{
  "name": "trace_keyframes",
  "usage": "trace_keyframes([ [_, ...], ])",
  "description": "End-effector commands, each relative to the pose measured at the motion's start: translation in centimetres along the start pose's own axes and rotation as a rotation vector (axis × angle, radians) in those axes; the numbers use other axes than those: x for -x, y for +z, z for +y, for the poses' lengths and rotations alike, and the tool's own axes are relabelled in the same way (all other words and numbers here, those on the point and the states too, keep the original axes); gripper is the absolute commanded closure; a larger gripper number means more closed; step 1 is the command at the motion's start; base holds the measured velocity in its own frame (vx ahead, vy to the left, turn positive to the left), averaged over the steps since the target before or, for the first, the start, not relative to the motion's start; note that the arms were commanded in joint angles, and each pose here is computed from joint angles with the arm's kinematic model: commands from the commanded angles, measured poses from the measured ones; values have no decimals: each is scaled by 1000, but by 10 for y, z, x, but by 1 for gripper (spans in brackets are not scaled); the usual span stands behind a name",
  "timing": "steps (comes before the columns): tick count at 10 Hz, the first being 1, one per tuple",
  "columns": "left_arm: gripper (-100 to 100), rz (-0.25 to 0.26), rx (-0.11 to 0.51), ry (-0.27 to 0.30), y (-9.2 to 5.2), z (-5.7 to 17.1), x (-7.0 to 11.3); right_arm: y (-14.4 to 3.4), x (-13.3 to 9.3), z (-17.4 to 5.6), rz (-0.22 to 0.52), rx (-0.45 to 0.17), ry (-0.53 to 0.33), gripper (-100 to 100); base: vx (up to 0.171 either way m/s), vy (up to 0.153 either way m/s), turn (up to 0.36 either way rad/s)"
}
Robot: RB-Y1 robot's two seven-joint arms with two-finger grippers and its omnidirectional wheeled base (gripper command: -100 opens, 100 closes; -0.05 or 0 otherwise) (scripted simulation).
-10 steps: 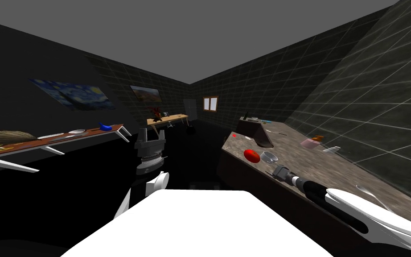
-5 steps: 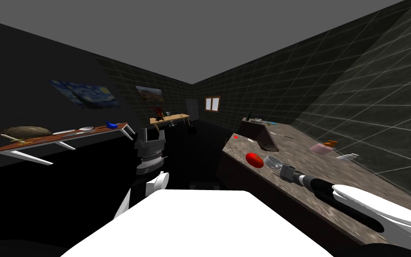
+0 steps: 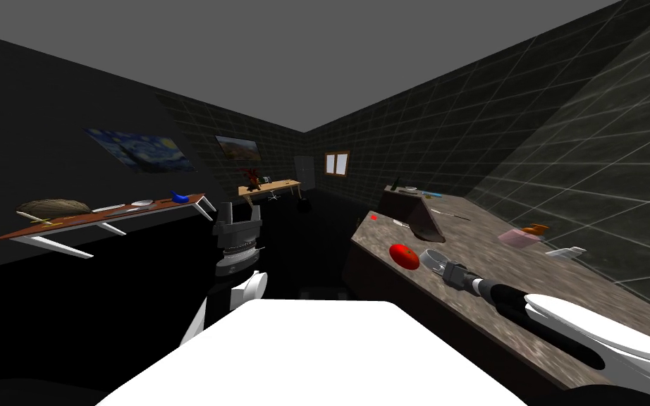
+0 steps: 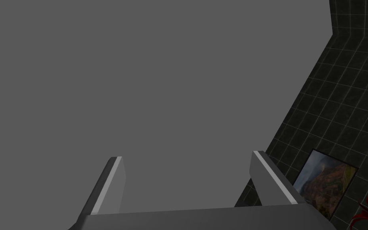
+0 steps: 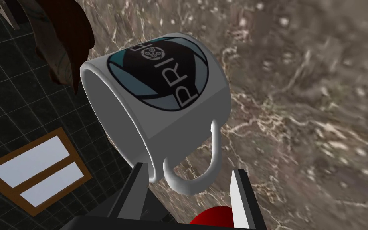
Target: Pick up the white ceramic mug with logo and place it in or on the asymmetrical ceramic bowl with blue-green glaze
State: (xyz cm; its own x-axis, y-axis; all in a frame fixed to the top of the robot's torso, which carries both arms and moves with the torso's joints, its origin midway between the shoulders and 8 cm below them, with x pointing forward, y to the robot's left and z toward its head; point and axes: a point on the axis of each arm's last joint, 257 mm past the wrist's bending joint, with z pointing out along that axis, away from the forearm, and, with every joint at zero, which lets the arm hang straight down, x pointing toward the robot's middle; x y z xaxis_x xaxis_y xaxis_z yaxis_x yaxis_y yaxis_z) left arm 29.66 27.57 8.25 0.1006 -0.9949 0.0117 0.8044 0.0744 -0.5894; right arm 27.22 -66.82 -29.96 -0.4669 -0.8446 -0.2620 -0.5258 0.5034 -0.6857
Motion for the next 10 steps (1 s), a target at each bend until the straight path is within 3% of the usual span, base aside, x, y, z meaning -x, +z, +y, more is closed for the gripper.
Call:
trace_keyframes([
  [1, 0, 0, 0, 0, 0, 0, 0, 0, 0, 0, 0, 0, 0, 100, 7, -9, -1],
  [4, 0, 0, 0, 0, 0, 0, 0, 0, 0, -3, 1, -7, 2, 100, 0, 0, 0],
  [5, 0, 0, 0, 0, 0, 0, 0, 0, 0, -3, 0, -7, 2, 0, 0, 0, 0],
  [6, 0, 0, 0, 0, 0, 0, 0, 0, 0, -4, 0, -7, 1, 100, 0, 0, 0],
  [7, 0, 0, 0, 0, 0, 0, 0, 0, 0, -4, 0, -8, 2, 0, 0, 0, 0],
  [8, 0, 0, 0, 0, 0, 0, 0, -2, -1, -33, 4, -59, 5, 100, -91, 67, 47],
  [10, 0, 0, 0, 0, 0, 0, 0, -4, -7, -47, 13, -87, 20, 100, -135, 87, 56],
])
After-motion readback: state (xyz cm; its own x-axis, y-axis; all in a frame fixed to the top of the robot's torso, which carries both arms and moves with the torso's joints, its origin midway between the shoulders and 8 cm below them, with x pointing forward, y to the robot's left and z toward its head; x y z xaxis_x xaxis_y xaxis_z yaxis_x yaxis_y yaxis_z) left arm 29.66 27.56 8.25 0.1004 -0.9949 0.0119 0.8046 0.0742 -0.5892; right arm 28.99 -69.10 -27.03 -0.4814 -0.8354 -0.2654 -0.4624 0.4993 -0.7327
